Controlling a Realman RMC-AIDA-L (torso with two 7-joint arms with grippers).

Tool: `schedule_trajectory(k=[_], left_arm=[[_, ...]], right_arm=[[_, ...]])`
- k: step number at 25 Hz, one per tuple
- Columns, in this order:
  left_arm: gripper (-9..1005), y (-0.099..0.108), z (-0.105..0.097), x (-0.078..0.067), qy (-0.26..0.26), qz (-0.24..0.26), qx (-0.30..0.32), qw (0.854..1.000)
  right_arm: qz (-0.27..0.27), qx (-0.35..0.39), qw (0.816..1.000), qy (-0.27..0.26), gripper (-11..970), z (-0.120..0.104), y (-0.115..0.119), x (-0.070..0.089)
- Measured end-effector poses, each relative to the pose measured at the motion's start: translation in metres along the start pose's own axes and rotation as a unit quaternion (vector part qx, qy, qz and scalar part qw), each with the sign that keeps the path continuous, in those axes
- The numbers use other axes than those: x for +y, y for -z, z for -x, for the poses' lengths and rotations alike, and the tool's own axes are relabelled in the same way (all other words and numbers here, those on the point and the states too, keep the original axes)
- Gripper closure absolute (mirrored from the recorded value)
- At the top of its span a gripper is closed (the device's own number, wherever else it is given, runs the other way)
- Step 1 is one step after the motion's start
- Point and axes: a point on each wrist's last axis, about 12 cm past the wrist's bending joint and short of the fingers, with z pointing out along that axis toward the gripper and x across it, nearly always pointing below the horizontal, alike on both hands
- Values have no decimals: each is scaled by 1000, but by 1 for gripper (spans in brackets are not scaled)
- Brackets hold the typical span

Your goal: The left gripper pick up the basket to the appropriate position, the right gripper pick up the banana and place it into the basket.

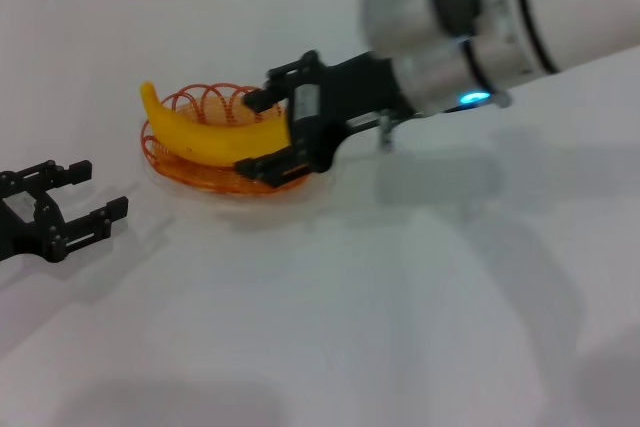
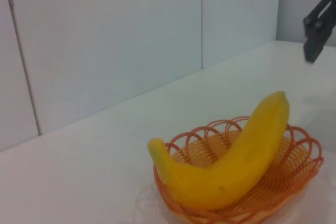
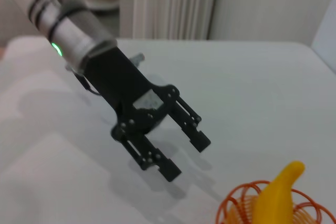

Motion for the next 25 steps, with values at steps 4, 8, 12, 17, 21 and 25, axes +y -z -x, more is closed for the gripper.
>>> schedule_trajectory(k=[4, 8, 12, 17, 21, 25], left_arm=[[318, 0, 0, 0, 1, 1, -2, 1000], [318, 0, 0, 0, 0, 1, -2, 1000], [318, -1, 1, 0, -2, 0, -3, 1000], [319, -1, 2, 0, -3, 0, -4, 1000], [319, -1, 1, 0, -4, 1, -5, 1000], [319, -2, -1, -2, -5, 1, -7, 1000]], right_arm=[[-7, -29, 999, -23, 190, -22, 25, -9], [-18, -50, 997, -50, 191, -50, 42, -18], [-25, -66, 995, -74, 191, -76, 55, -24], [-34, -67, 993, -89, 191, -103, 62, -26], [-34, -61, 993, -100, 191, -118, 62, -23], [-36, -54, 992, -105, 190, -133, 65, -16]])
